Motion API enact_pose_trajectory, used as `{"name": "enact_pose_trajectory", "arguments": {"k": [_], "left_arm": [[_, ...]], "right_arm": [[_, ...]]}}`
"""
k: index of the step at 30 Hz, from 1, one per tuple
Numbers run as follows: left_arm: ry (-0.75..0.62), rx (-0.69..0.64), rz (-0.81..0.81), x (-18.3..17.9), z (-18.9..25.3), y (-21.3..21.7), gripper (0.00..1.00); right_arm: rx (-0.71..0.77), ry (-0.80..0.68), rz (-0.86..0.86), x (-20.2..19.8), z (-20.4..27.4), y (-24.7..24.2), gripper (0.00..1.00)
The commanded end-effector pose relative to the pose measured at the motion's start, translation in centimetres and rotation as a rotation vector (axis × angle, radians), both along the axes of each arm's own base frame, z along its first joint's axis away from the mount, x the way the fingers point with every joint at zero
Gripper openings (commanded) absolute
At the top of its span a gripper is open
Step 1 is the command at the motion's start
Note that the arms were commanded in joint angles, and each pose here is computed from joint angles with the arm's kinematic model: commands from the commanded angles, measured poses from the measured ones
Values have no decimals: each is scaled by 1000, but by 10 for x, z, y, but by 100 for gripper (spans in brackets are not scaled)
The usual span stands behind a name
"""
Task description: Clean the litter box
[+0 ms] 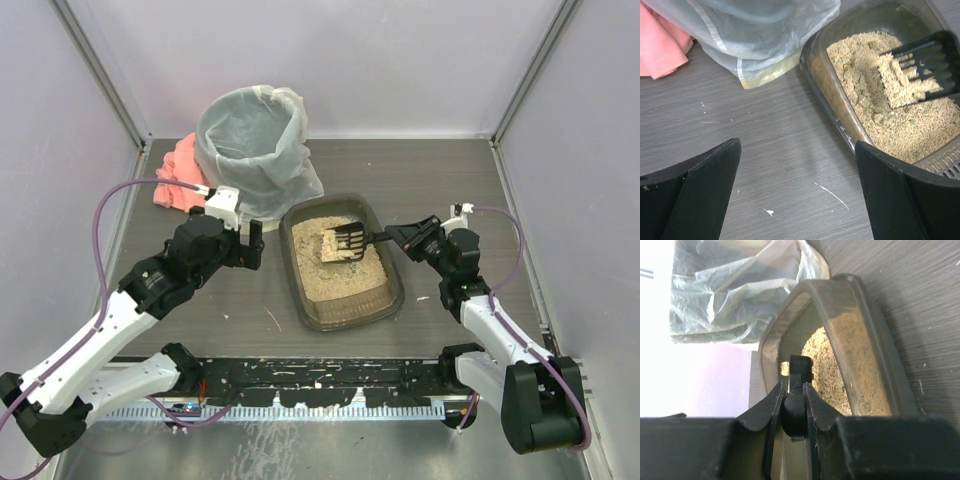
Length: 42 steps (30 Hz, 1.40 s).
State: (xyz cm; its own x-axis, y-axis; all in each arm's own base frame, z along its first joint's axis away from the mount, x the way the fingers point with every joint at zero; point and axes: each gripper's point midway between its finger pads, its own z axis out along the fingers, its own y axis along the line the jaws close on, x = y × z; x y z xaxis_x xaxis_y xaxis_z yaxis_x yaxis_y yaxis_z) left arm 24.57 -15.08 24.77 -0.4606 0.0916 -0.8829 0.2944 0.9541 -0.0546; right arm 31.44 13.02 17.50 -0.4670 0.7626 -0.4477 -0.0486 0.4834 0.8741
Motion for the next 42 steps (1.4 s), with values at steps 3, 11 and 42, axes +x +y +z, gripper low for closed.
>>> {"name": "enact_pose_trajectory", "arguments": {"k": [3, 11, 42], "left_arm": [[-145, -53, 24, 1, 32, 12, 98], [-159, -31, 58, -2, 30, 24, 98], [-178, -704, 553, -1, 183, 55, 98]], "right_arm": [[101, -80, 12, -3, 27, -5, 1], [153, -78, 71, -5, 26, 2, 1], [226, -81, -22, -26, 15, -25, 1]]}}
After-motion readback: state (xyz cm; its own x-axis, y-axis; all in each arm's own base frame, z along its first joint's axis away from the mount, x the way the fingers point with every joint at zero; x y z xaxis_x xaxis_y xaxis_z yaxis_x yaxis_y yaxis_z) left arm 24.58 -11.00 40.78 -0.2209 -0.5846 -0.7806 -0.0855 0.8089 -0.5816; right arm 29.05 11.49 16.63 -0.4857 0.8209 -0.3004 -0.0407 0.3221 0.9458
